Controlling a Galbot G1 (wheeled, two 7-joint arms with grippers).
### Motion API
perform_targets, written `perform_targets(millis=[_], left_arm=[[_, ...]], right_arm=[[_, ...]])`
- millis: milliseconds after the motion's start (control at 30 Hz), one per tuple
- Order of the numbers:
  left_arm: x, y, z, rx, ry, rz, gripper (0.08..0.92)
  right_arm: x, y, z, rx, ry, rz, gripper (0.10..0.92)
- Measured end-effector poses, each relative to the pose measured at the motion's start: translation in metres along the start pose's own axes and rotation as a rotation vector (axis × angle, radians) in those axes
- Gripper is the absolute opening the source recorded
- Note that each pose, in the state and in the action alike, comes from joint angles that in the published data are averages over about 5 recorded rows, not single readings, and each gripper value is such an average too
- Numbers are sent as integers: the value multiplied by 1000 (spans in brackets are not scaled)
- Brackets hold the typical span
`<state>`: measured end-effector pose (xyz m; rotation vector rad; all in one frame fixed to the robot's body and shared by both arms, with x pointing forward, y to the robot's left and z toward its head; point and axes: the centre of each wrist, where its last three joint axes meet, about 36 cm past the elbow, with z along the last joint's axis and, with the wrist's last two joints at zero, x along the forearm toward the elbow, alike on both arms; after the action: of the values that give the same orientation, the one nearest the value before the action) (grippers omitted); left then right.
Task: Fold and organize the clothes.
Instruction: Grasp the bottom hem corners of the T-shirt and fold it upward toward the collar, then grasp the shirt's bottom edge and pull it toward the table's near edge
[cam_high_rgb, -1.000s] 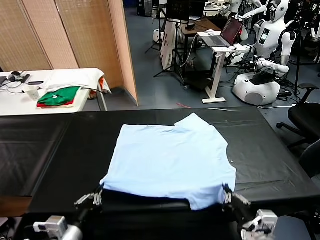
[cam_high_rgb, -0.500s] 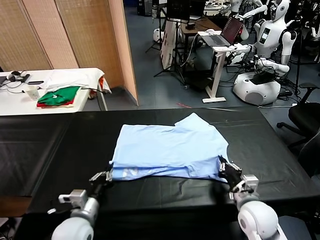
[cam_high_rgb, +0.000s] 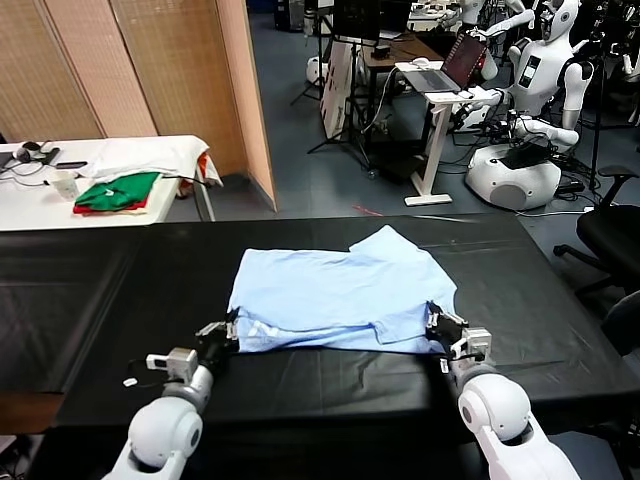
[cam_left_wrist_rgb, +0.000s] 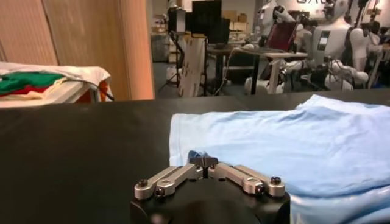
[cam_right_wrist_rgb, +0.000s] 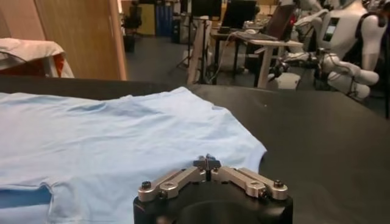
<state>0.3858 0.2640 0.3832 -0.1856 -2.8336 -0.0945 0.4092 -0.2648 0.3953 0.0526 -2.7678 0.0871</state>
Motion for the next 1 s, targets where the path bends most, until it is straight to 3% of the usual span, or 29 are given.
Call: perform_targets(millis=[133, 200, 333, 467, 600, 700, 767, 1000], left_arm=[[-2, 4, -1, -8, 4, -6, 147], [-2, 4, -1, -6, 11, -8, 147], [1, 3, 0, 3, 23, -12, 193], [9, 4, 1, 12, 32, -21, 419], [23, 3, 5, 27, 52, -24, 665], [35, 0, 9, 48, 71, -17, 827], [42, -4, 11, 63, 84, -10, 884], [61, -14, 13, 90, 105, 9, 907]], right_arm=[[1, 0, -2, -17, 17, -26, 148], [5, -1, -4, -22, 29, -45, 192], [17, -6, -11, -17, 47, -68, 402], [35, -11, -17, -8, 49, -70, 667], [54, -19, -19, -18, 38, -73, 861], [68, -26, -15, -34, 42, -68, 901], [76, -30, -10, -40, 51, -61, 905], [89, -38, 5, -49, 90, -39, 884]])
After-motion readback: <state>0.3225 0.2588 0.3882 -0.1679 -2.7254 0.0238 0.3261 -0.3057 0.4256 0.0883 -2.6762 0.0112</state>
